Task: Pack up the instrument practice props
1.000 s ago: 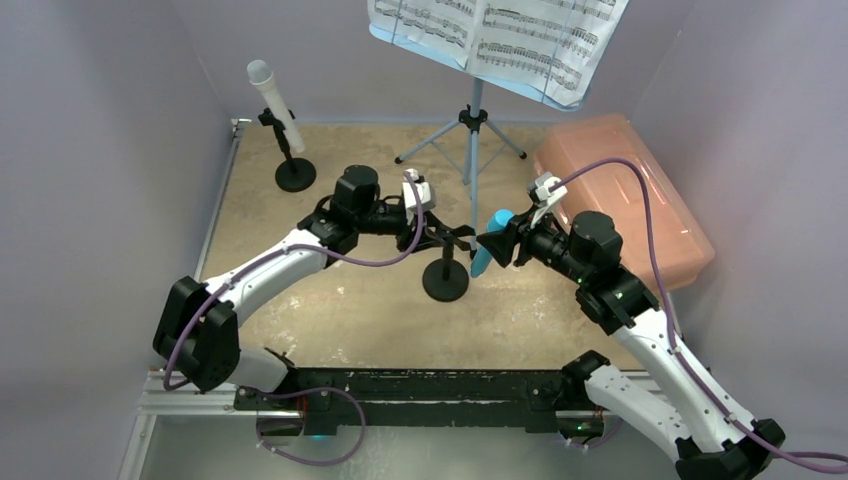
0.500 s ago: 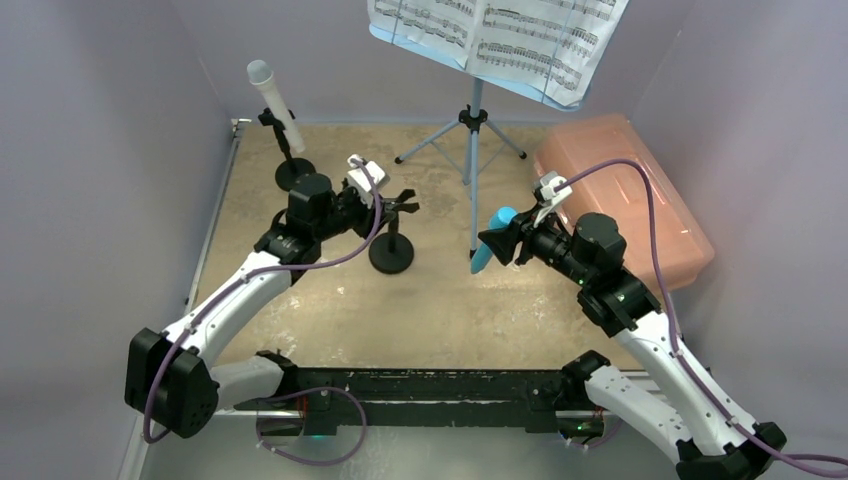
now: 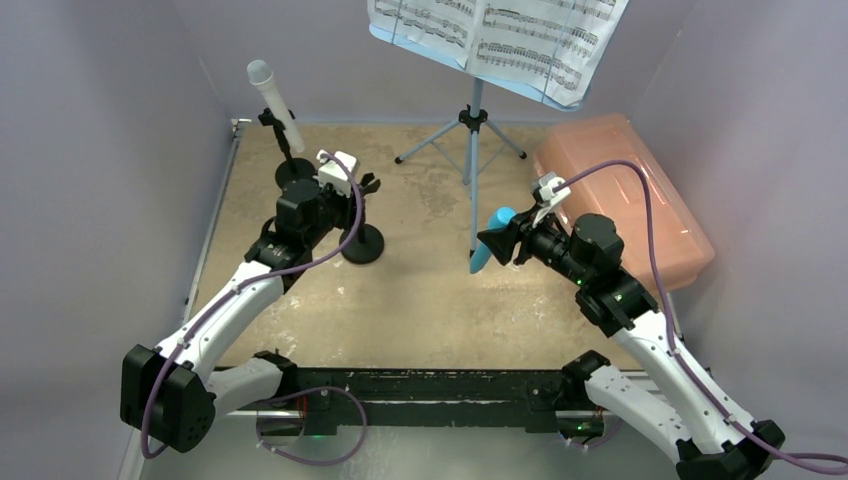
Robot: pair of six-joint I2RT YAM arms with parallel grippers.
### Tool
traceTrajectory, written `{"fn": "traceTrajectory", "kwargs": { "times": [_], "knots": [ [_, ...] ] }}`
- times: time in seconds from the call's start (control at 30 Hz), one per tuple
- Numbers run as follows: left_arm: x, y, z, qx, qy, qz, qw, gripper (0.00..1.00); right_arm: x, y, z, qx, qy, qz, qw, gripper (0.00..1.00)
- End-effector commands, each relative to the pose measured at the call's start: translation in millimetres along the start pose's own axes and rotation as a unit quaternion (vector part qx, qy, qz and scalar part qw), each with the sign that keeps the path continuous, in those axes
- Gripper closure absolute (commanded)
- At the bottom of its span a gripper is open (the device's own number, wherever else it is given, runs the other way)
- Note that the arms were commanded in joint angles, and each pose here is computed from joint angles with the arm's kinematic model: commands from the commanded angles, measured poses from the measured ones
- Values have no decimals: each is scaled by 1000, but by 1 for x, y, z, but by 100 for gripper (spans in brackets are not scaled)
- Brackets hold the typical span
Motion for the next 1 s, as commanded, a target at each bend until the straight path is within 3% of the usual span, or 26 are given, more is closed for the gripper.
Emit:
{"fn": "traceTrajectory", "kwargs": {
  "times": [0.0,0.17,0.3,0.4,0.57,0.7,0.97],
  "knots": [
    [-12,5,-5,-23,-34,-6,999,53,-11,1,-2,1,-36,-7,999,79],
    [-12,7,-13,-34,-36,-9,999,39,-9,1,0,-2,-32,-6,999,79],
    [-12,6,-23,-41,-35,-33,998,19,-7,2,0,-6,-29,-4,1000,78],
    [-7,7,-35,-52,-35,-51,997,13,-6,2,-1,-7,-29,-4,1000,78],
    [22,7,-50,-74,-49,-103,991,11,-7,3,-1,-12,-42,-6,999,77],
    [33,2,-55,-53,-95,-150,983,13,-7,4,-2,-15,-45,-6,999,77],
    [63,-4,-45,-39,-157,-183,970,14,-8,5,-5,-19,-52,-7,998,77]
  ]
}}
Point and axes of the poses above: each gripper's point midway between its finger pads, its own z axis out along the fingers, its own y axis along the line the jaws close on, x = y × z, the point moved 9 cm from there along -z, back along the fingers, and after that the axes turned 4 degrees about -z, right-handed, at the moved point
